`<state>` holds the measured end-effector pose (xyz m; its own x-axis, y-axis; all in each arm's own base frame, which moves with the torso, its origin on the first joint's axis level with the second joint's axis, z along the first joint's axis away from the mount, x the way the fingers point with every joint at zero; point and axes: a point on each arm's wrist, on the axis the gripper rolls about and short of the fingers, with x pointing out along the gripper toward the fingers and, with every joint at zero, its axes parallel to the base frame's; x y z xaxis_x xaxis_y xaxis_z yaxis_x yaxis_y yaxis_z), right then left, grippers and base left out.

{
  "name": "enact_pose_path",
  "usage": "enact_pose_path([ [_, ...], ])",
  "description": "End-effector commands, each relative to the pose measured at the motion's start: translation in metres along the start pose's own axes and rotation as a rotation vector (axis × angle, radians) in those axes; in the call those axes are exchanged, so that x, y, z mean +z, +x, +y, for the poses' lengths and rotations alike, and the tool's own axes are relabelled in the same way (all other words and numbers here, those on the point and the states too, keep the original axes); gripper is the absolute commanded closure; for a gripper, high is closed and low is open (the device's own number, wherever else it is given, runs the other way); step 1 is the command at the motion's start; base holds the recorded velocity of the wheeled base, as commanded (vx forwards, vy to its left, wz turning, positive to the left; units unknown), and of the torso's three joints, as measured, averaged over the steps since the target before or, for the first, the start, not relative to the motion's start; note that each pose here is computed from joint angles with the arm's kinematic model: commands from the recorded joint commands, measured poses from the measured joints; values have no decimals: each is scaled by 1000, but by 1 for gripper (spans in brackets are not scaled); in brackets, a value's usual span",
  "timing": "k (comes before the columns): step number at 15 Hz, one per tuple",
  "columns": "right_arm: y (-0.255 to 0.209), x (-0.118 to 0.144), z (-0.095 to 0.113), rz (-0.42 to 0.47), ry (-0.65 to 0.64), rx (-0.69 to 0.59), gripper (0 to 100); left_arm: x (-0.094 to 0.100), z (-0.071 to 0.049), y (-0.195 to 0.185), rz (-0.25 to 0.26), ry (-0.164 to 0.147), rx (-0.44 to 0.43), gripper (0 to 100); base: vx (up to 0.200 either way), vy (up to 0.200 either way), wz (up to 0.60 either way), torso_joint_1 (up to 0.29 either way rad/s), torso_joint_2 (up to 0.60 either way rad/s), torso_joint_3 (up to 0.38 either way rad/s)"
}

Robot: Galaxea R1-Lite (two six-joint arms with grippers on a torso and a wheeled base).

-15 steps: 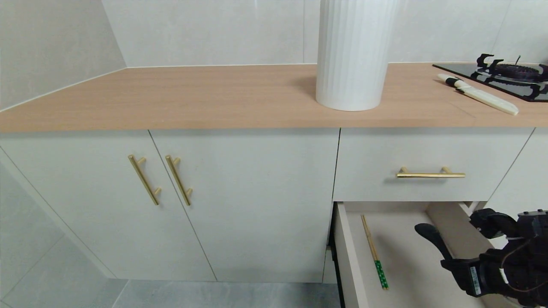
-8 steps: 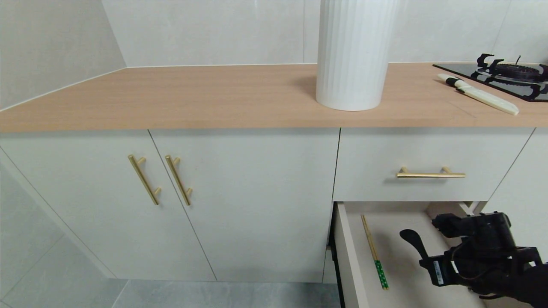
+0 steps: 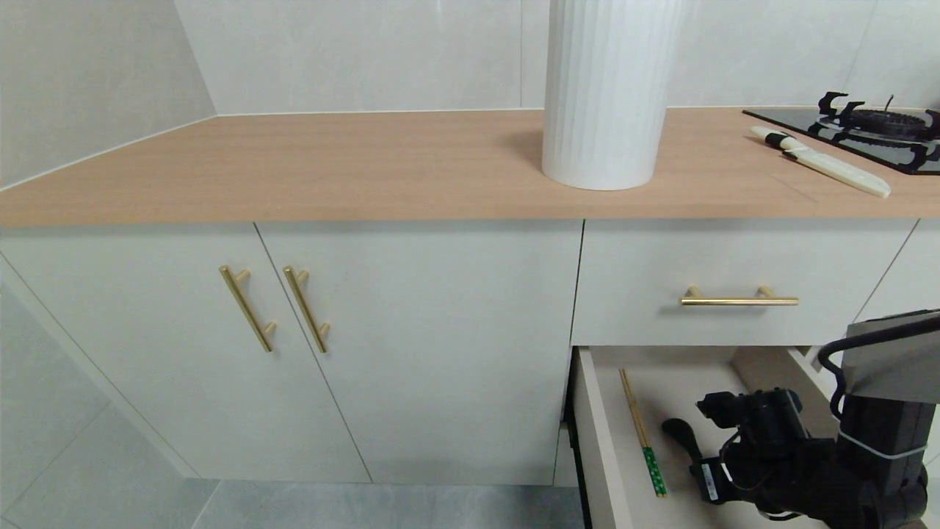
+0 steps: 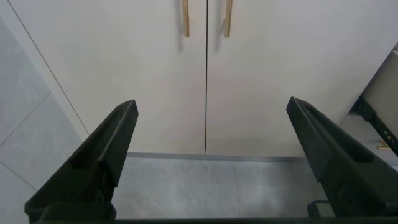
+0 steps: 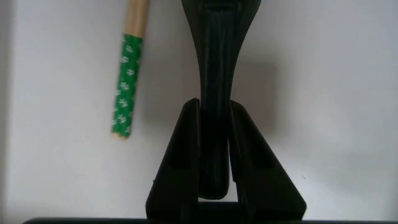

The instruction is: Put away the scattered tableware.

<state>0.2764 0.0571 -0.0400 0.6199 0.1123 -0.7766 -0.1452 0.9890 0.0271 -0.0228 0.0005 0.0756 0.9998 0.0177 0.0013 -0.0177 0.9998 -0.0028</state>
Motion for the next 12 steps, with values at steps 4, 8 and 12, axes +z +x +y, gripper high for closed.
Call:
enact_pose_path([
  [4,13,-9,-1,28,3,-19,100,0,0,0,1,0,-1,0,0,0,0,0,0,0],
  [8,13,-8,-3,25,8,-30,100,0,0,0,1,0,1,0,0,0,0,0,0,0],
  [12,13,-6,-3,8,14,-30,0,0,0,0,1,1,1,0,0,0,0,0,0,0],
])
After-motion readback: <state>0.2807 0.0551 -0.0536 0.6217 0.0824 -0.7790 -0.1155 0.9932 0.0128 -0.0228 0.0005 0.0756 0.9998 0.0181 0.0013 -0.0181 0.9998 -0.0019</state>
